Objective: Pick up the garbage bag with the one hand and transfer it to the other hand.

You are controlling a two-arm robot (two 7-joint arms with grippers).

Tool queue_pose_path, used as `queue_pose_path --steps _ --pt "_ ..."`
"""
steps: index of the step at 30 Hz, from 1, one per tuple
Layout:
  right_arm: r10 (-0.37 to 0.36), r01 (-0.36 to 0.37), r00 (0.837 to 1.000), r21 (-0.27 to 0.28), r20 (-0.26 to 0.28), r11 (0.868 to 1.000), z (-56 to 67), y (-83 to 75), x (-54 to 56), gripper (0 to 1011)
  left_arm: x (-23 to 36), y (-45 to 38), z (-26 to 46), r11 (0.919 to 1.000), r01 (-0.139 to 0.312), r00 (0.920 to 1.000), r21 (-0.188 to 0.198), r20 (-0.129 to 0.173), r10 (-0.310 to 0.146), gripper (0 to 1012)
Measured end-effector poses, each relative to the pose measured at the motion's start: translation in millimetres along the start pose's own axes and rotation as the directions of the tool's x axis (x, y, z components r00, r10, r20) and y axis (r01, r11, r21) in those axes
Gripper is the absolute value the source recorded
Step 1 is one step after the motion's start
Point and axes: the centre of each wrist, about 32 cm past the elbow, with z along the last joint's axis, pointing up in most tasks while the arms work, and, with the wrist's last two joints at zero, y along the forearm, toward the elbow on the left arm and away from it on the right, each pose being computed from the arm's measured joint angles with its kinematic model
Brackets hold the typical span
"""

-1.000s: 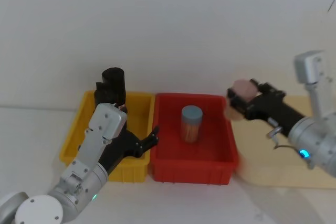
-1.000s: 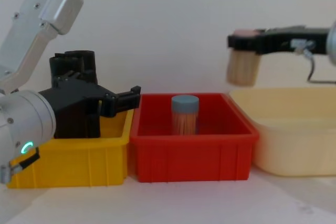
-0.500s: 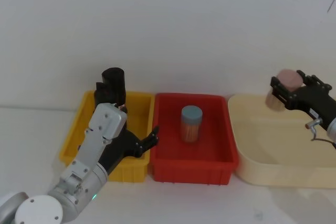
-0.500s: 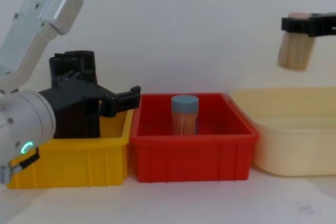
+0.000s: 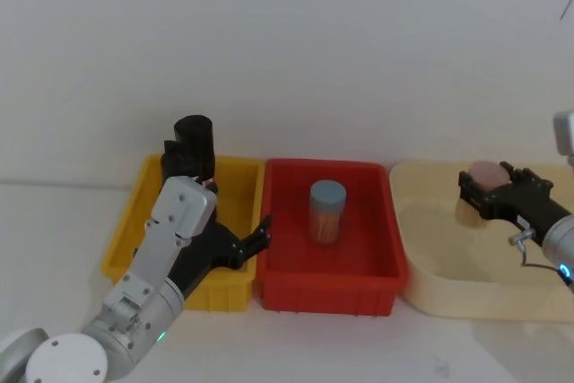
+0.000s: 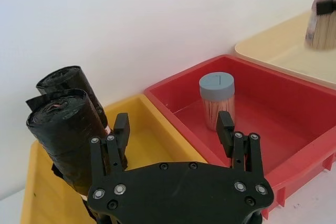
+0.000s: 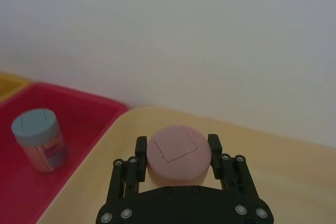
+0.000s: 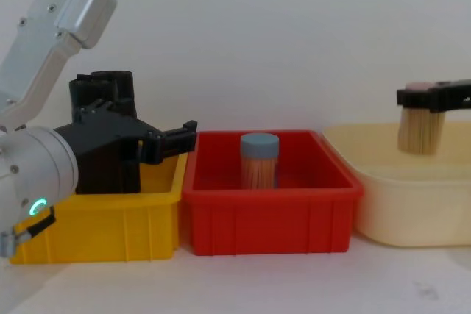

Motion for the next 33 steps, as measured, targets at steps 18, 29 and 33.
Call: queue_pose_path --steps 18,29,33 --pt "-0.005 0.006 1.000 -0.071 0.015 0.997 -14.4 14.8 -2.4 1000 0.0 0.0 0.0 1.0000 0.000 1.0000 0.000 0.000 0.000 1001" --pt "-0.008 0.009 1.000 -0.064 0.012 0.998 -15.7 10.3 -4.0 1000 0.0 0.0 0.0 1.0000 0.000 1.0000 0.000 0.000 0.000 1001" --pt "-0.011 0.012 1.000 -0.048 0.002 0.999 -17.1 2.0 -5.8 1000 0.0 0.0 0.0 1.0000 0.000 1.0000 0.000 0.000 0.000 1002"
